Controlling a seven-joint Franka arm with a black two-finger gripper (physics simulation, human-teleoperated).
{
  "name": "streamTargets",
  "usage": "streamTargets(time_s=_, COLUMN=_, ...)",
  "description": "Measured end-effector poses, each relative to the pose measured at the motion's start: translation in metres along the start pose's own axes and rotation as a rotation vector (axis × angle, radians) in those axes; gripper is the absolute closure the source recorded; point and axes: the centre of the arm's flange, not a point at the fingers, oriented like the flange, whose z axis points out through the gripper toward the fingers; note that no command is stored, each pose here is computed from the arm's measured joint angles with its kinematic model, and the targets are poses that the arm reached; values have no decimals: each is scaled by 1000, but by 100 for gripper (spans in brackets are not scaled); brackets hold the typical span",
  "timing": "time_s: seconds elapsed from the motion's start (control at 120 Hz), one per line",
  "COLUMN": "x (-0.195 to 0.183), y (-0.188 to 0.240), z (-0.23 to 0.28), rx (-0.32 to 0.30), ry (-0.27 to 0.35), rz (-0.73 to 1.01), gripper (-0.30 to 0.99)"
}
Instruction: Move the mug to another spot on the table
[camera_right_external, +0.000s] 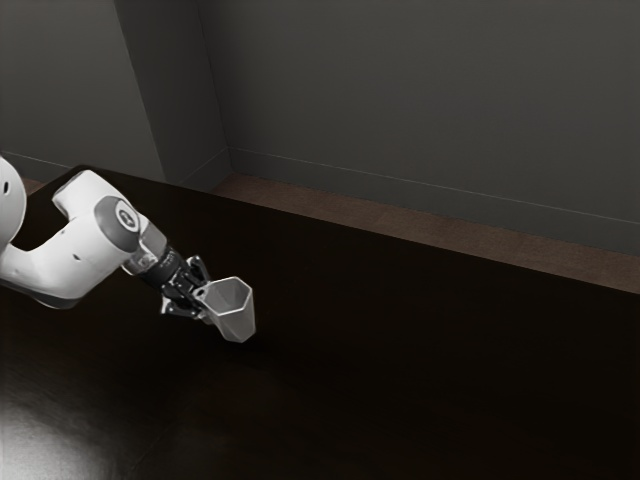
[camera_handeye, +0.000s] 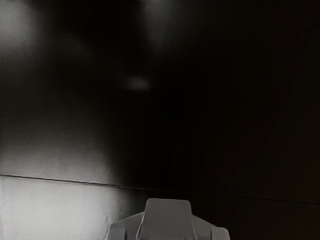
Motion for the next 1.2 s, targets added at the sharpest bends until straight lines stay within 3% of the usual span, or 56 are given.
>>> streamTargets(time_s=0.842, x=30, y=-1, z=4, rx=-5, ry=-7, rz=66, gripper=61)
streamTargets(time_s=1.025, x=30, y=-2, z=4, rx=-15, ry=-17, rz=72, gripper=29)
streamTargets(time_s=1.2, x=31, y=-3, z=4, rx=-19, ry=-22, rz=79, gripper=13)
